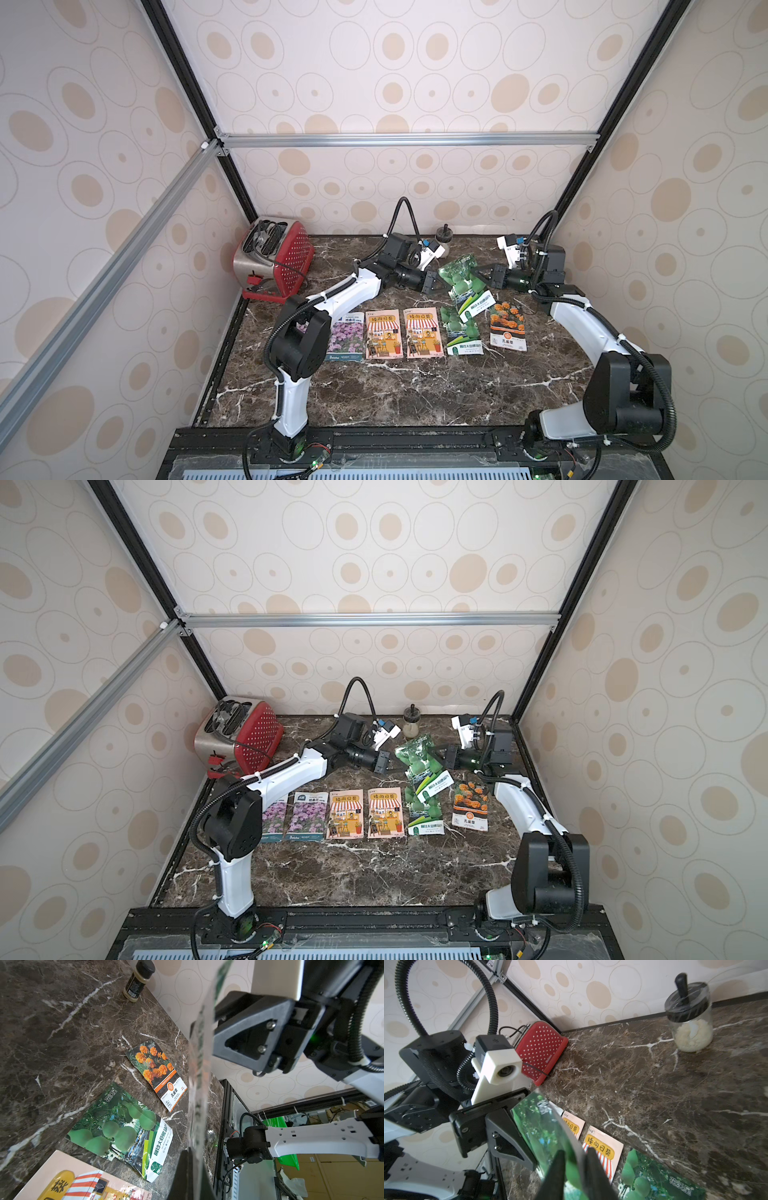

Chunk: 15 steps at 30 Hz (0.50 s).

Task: Arrange the seed packets in a row
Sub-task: Pick up the seed packet from the center of the board.

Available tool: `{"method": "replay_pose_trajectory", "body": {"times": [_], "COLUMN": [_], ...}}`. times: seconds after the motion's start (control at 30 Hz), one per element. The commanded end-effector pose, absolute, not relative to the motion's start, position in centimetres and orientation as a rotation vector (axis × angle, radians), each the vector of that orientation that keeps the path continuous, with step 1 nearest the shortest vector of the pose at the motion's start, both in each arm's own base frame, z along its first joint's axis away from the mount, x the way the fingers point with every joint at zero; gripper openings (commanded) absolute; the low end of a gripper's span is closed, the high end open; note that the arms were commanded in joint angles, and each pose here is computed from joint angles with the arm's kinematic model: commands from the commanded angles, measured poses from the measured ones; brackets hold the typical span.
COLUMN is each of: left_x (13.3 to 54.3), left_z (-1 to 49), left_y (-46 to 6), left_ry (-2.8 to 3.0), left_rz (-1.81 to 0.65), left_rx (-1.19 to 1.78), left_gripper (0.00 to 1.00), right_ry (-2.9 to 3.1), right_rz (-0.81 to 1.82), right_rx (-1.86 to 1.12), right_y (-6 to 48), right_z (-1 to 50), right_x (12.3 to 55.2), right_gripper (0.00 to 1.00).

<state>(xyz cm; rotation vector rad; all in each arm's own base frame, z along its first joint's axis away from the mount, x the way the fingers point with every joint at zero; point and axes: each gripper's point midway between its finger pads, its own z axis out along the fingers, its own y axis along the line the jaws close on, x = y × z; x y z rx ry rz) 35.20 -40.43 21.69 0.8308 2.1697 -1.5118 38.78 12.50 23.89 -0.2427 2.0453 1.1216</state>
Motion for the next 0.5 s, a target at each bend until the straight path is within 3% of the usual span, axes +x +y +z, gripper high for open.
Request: {"method": "replay_pose_trajectory", "body": {"times": [0.0, 0.1, 0.2, 0.23, 0.27, 0.47], "left_x": [37.4, 38.0, 38.3, 38.3, 38.3, 38.6], "left_z": [24.8, 25.4, 26.0, 26.2, 26.4, 26.7], "left_y": [-41.1, -40.9, -40.5, -40.5, -40.5, -40.9], "left_ry": [2.034, 2.018, 1.989, 1.976, 1.968, 1.912], "left_rz": [-1.521, -1.518, -1.522, -1.529, -1.536, -1.619], "left_rx": [0.812, 0.780, 0.747, 0.734, 0.723, 0.665], "left_gripper": [0.00, 0.00, 0.35, 0.54, 0.65, 0.72], "right_ry": [2.025, 2.019, 2.020, 2.015, 2.011, 1.965], "right_rz": [1.137, 1.081, 1.043, 1.045, 1.049, 1.048], "right_rx": [-0.301, -0.275, -0.205, -0.169, -0.137, -0.001], "right_y": [14.0, 13.7, 13.1, 13.0, 12.9, 13.3], "right_z": [24.2, 24.6, 25.2, 25.6, 25.9, 27.0], "right_x": [37.4, 37.8, 38.5, 38.8, 39.0, 39.9], "right_gripper": [0.00, 0.00, 0.00, 0.00, 0.00, 0.00]}}
